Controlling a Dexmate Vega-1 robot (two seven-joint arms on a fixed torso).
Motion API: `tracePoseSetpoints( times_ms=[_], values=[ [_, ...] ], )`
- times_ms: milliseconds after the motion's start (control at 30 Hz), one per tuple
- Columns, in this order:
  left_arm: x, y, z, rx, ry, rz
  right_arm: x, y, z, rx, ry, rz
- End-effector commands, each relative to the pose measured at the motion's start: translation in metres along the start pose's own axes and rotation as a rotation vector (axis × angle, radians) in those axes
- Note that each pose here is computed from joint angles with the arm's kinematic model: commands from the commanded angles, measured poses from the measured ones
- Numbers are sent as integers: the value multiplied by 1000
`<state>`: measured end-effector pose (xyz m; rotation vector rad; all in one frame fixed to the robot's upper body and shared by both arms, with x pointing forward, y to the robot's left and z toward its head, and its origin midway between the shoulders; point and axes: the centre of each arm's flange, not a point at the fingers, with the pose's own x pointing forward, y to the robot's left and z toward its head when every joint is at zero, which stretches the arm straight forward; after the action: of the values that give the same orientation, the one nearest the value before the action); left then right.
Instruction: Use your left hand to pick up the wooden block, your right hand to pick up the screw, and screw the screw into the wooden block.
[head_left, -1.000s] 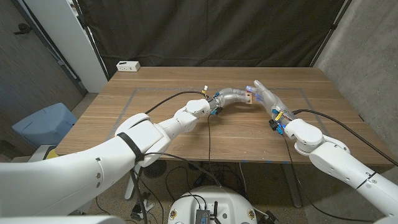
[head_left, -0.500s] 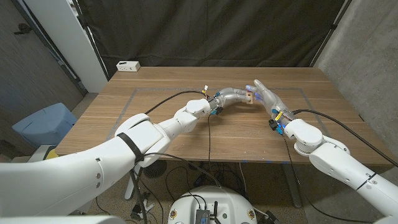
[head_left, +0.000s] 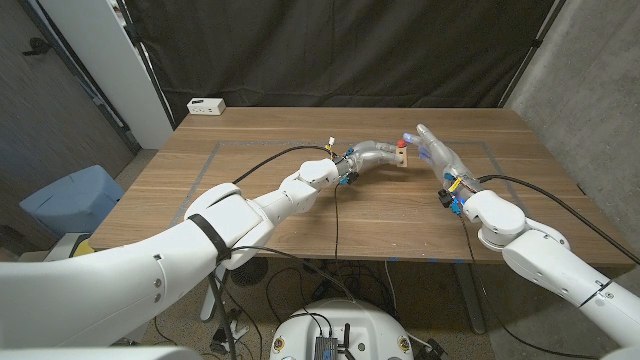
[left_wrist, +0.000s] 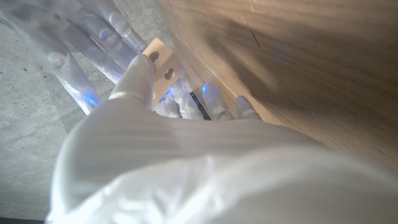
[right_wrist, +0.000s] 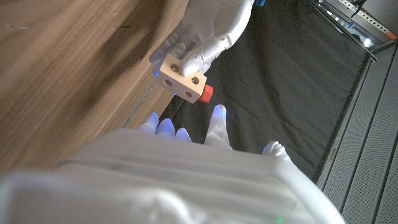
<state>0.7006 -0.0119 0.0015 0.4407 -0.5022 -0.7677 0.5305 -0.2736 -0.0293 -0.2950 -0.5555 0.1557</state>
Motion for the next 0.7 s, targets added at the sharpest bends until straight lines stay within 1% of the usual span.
tracePoseSetpoints(
  times_ms=[33,400,700],
  values=[
    [1,1,2,7,-5,-1,1,-10,-2,-11,9,-7],
    [-2,3,2,17,-14,-3,11,-11,-8,-8,29,10],
    [-1,4,3,18,-10,-2,17,-11,-11,-2,40,17]
  ],
)
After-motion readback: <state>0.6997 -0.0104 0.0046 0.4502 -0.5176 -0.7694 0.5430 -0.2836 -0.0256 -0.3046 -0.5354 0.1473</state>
